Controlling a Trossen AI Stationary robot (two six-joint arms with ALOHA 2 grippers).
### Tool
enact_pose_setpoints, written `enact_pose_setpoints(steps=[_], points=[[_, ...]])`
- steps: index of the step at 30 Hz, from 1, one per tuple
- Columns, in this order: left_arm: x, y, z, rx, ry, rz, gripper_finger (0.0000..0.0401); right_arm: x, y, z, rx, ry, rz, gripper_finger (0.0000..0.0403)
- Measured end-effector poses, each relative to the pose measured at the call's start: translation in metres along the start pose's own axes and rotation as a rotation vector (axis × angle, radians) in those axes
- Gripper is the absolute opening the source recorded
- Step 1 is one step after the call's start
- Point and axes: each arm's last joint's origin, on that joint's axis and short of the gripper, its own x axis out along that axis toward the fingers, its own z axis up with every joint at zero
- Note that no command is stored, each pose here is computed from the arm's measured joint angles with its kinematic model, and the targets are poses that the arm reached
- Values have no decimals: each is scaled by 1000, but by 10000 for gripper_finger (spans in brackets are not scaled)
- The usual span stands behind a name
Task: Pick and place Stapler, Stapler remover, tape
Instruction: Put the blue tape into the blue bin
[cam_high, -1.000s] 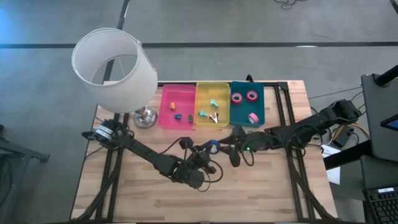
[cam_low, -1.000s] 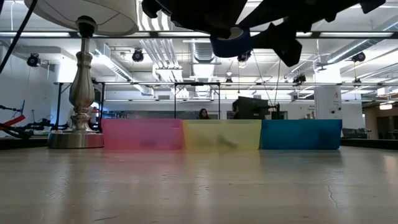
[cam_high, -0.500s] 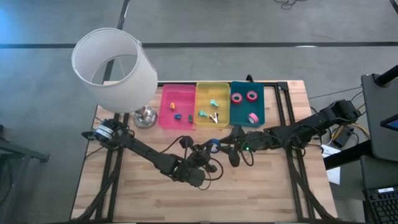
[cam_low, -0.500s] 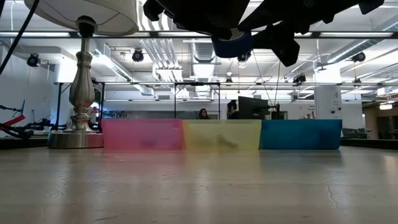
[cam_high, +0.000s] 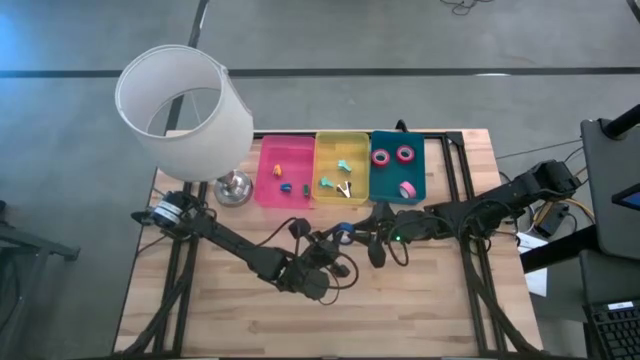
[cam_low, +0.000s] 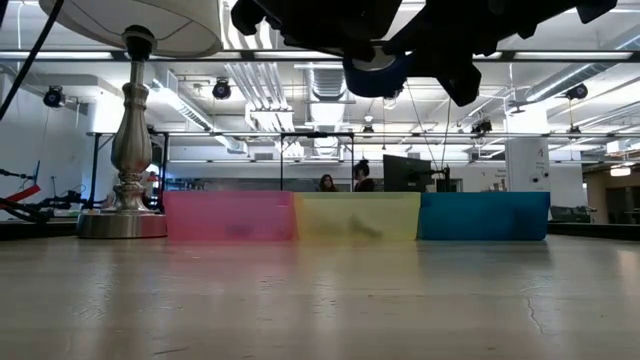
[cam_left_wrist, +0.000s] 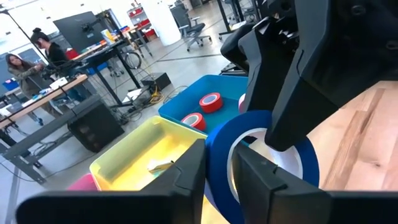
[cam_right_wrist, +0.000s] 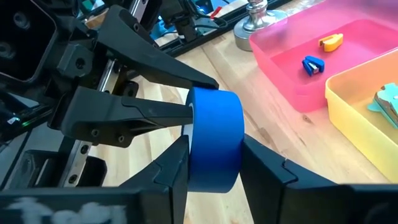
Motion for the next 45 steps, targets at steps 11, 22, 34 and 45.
enact_pose_setpoints(steps=[11, 22, 34, 45], points=[[1, 0, 0, -1, 4, -20, 92, 0, -2, -1, -19, 12, -10, 116], [2, -1, -2, -20, 26, -68, 135, 1, -4, -3, -26, 29, -37, 115], [1, -1, -3, -47, 34, -78, 168, -4, -24, 12, -5, 9, -125, 112], [1, -4, -12, -125, 106, -219, 168, -22, -65, 32, -36, -4, -380, 113]])
